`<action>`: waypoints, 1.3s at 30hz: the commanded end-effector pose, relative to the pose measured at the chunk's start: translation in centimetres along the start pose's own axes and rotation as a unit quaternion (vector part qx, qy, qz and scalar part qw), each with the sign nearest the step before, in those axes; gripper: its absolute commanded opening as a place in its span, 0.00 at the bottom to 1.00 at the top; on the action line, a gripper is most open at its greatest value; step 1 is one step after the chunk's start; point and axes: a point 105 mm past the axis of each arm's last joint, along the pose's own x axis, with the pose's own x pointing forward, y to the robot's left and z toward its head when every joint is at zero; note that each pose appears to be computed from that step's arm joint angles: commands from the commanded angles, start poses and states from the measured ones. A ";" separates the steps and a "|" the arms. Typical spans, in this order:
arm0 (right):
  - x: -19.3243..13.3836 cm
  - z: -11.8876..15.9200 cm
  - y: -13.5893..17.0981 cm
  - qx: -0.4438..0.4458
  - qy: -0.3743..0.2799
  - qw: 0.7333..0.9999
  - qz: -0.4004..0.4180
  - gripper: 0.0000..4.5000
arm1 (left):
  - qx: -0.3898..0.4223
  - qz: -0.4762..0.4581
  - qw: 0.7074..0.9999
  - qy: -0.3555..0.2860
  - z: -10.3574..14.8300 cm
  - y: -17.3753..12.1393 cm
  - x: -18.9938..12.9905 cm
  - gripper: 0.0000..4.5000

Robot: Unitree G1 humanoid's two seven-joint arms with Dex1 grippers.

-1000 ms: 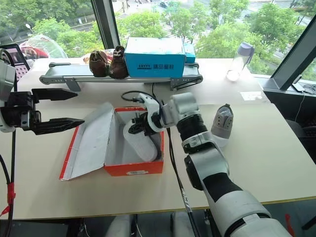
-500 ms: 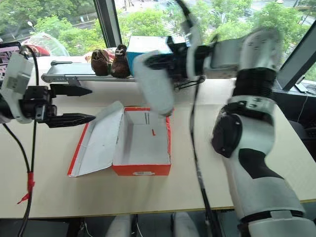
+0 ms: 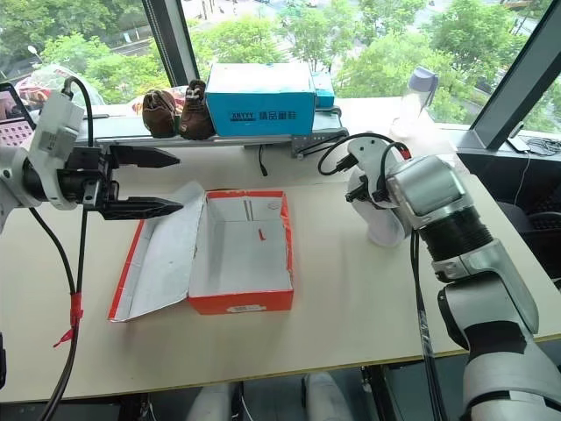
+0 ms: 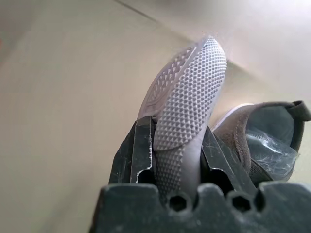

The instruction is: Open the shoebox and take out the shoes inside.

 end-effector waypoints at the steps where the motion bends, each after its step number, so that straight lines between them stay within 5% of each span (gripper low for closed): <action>1: 0.6 1.9 -1.0 -0.047 -0.027 0.998 -0.045 0.15 | 0.026 0.009 1.000 -0.006 1.2 -0.1 -0.6 1.00; 9: 4.2 1.8 3.1 -0.167 -0.003 0.985 -0.048 0.15 | 0.024 0.024 0.999 0.001 1.1 -0.6 -1.2 1.00; 13: 4.1 2.0 5.9 -0.139 -0.004 0.990 0.006 0.47 | 0.023 0.031 0.999 0.004 1.2 -0.8 -1.5 1.00; 20: 2.5 3.4 6.5 -0.087 -0.018 0.995 0.035 0.99 | 0.023 0.032 0.999 0.004 1.1 -0.8 -1.5 1.00; 30: -3.8 5.8 1.5 0.008 -0.065 0.997 0.050 0.99 | 0.018 0.028 0.999 -0.002 1.1 -0.5 -1.4 1.00; 37: -9.7 8.4 -2.6 0.102 -0.189 0.972 0.092 0.99 | -0.005 0.036 0.999 -0.027 0.9 -0.4 -1.9 1.00; 39: -9.3 6.4 -5.0 0.069 -0.192 0.978 0.054 0.99 | -0.011 0.045 0.999 -0.029 0.5 -0.3 -2.0 1.00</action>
